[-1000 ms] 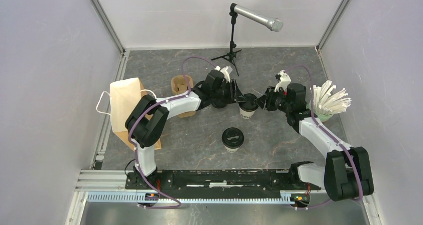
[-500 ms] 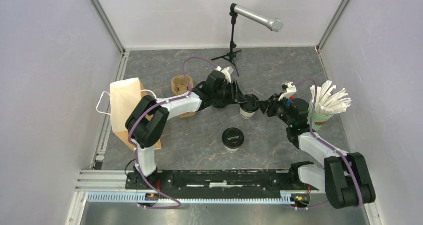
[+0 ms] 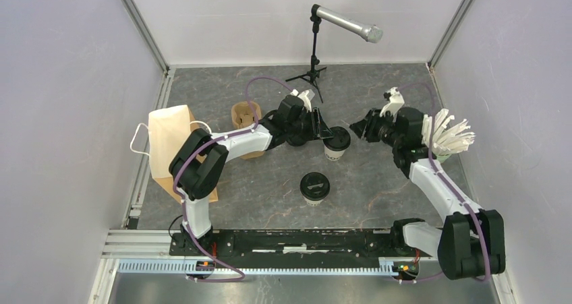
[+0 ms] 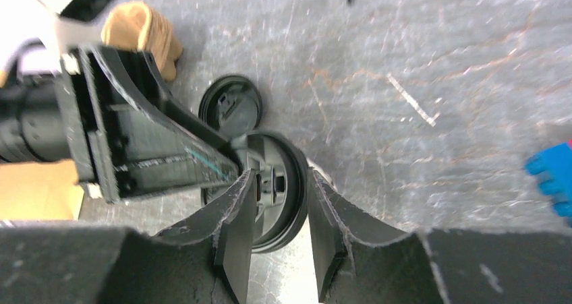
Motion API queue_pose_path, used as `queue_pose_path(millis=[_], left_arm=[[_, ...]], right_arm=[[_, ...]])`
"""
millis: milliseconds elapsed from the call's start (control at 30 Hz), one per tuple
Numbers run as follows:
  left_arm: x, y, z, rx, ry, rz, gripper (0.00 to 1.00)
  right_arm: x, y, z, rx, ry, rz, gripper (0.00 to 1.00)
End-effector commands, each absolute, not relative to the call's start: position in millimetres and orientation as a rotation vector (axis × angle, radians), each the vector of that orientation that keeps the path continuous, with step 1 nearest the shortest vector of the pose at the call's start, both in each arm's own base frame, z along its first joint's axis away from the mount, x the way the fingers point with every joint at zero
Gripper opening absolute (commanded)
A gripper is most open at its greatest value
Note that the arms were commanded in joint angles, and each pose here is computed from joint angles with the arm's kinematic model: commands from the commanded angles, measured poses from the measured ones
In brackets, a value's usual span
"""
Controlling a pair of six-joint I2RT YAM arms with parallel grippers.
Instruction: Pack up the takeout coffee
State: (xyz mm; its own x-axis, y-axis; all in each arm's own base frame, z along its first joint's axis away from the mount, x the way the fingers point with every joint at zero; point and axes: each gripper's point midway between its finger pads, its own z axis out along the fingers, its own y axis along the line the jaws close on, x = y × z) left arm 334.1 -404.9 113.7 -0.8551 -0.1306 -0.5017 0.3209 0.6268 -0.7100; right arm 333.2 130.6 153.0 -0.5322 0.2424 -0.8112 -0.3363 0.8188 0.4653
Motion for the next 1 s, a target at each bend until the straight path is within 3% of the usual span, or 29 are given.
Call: queue_pose_path(millis=[0,500,967], left_arm=[[306.9,-375.7,49.7,0.152,2.574,-0.941,0.49],[306.7,-377.2,50.6,0.153,2.573,-0.936,0.49],[305.8,-381.3,49.2,0.156,2.576,-0.932,0.49]], right_arm=[[337.6,114.3,186.1,-0.044,1.993,0.7,0.39],[303.8,123.2,142.6,0.008,2.064,0.824,0.34],[300.9,131.3,130.8,0.016,2.066,0.902,0.35]])
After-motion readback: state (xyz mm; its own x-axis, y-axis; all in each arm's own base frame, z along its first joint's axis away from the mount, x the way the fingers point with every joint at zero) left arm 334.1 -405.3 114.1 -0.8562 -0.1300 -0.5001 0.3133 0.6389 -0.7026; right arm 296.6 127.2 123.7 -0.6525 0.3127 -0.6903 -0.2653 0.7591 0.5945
